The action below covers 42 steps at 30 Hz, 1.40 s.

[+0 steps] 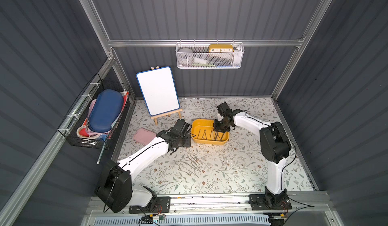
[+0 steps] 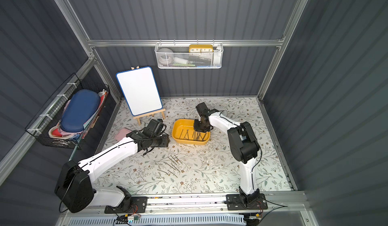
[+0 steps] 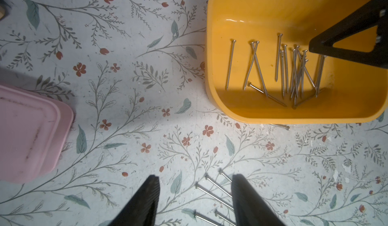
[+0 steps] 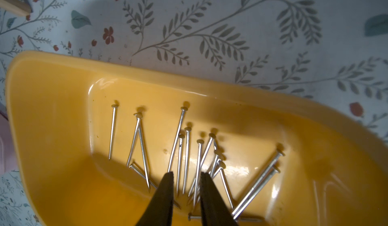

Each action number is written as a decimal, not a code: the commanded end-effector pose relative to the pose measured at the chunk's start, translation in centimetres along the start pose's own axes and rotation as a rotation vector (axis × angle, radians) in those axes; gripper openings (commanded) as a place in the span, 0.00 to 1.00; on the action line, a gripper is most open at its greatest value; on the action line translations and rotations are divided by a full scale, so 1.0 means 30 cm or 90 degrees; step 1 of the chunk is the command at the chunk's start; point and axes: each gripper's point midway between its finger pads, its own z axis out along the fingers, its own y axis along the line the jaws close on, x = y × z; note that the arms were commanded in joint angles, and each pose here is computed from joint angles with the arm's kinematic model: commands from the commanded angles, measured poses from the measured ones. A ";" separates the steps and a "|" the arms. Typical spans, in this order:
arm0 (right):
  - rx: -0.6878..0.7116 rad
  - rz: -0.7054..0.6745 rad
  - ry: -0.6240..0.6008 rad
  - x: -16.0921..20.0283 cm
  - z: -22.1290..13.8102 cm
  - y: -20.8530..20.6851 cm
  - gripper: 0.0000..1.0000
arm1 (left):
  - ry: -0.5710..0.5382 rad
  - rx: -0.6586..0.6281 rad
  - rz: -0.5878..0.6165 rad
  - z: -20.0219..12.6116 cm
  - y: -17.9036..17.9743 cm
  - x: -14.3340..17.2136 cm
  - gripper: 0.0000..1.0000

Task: Put the nails on the desktop into the storage box
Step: Place the nail in the storage box, then pick up the nail from the center of the board.

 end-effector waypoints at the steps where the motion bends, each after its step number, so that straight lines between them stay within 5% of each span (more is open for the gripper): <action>1: -0.058 -0.071 -0.047 -0.009 -0.149 0.110 0.31 | -0.011 0.002 -0.017 -0.026 0.014 0.006 0.60; 7: -0.102 -0.245 -0.018 0.230 -0.282 0.288 0.35 | 0.006 0.011 -0.045 -0.019 0.029 0.076 0.61; 15: -0.055 -0.395 0.052 0.559 -0.155 0.372 0.35 | 0.088 -0.068 -0.159 0.048 0.166 0.150 0.63; 26: 0.009 -0.483 0.113 0.626 -0.008 0.373 0.34 | 0.052 -0.050 -0.215 0.035 0.243 0.120 0.65; 42: 0.073 -0.524 0.107 0.567 0.125 0.380 0.34 | 0.029 -0.043 -0.213 0.009 0.271 0.103 0.65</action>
